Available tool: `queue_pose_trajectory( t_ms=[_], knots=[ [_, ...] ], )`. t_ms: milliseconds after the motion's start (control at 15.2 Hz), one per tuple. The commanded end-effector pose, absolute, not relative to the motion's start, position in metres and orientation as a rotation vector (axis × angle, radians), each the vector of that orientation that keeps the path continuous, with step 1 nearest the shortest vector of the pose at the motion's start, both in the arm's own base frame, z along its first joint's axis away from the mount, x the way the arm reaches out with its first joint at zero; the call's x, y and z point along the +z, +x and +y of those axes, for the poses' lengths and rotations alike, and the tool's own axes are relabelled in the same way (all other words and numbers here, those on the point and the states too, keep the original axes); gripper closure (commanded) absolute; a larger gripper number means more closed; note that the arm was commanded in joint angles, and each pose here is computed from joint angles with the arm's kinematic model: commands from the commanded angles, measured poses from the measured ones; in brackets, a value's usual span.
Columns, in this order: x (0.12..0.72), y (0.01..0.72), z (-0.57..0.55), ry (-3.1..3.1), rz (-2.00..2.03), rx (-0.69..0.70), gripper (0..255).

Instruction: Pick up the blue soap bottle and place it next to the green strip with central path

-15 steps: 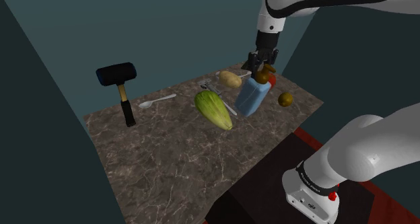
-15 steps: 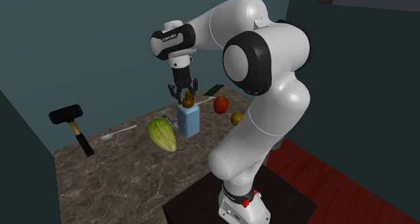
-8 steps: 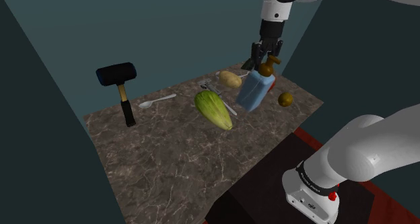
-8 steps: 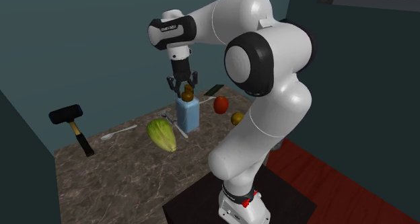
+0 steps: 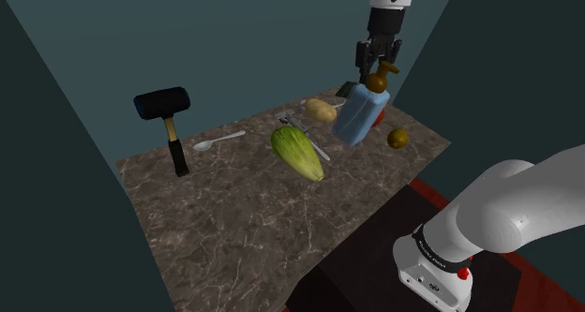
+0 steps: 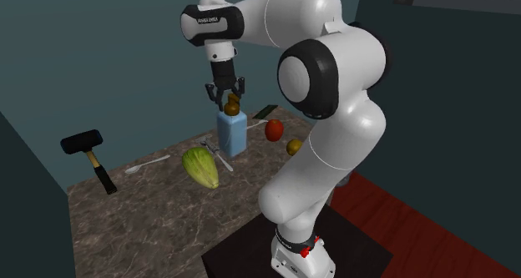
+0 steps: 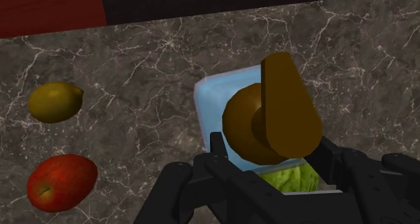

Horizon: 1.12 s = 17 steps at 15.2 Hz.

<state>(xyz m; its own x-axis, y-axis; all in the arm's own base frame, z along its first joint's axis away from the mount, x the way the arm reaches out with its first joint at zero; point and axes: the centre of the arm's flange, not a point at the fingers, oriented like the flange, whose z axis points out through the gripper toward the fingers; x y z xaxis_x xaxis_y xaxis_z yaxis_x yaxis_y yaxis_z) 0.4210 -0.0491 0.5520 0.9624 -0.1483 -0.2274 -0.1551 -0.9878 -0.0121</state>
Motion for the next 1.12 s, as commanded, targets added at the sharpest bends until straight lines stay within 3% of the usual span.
queue_pose_trajectory(
  t_ms=[0, 1056],
  knots=[
    [0.563, 0.42, -0.048, -3.082, 0.238, 0.354, 255],
    [0.647, 0.42, -0.048, -3.082, 0.238, 0.354, 255]
  ],
)
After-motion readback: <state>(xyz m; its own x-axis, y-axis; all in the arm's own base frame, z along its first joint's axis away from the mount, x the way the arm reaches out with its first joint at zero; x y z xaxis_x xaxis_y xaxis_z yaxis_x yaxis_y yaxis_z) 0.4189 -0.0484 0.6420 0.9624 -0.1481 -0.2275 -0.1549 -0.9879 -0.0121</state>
